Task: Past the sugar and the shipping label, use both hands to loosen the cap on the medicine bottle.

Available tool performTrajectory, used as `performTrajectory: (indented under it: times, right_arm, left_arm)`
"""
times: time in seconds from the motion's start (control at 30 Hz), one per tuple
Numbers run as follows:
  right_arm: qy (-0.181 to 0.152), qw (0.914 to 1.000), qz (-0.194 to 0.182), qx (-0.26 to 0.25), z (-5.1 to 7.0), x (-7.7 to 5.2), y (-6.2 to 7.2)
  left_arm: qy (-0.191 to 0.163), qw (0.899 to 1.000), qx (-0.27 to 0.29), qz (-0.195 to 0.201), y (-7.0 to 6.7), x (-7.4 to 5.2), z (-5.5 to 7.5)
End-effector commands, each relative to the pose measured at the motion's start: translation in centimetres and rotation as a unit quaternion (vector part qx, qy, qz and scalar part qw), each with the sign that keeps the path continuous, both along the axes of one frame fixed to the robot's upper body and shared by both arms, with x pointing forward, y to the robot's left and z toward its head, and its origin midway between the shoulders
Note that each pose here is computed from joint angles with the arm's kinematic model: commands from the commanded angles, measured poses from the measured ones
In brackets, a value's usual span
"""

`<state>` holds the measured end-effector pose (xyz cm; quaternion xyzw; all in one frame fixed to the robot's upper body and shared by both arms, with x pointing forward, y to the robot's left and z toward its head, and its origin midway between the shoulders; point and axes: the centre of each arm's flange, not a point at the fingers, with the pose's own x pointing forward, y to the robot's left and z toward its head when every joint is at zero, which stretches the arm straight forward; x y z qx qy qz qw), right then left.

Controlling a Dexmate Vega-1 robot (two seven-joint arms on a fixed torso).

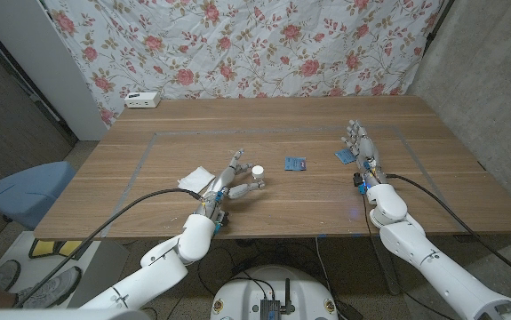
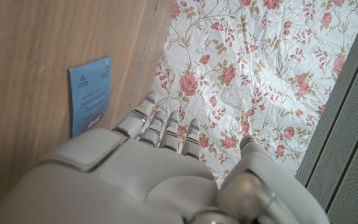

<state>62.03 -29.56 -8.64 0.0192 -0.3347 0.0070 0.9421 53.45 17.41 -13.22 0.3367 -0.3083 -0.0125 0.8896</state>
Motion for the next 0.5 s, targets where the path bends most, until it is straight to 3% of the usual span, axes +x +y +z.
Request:
performTrajectory:
  times: [0.03, 0.5]
  right_arm:
    - [-0.001, 1.0, 0.0, 0.004, -0.48, -0.24, -0.29]
    - [-0.002, 0.9999, -0.003, 0.01, -1.03, -0.46, -0.65]
  left_arm:
    - [0.007, 1.0, 0.017, -0.001, -0.37, 0.45, -0.07]
    - [0.016, 1.0, 0.019, -0.002, -0.59, 0.86, -0.33]
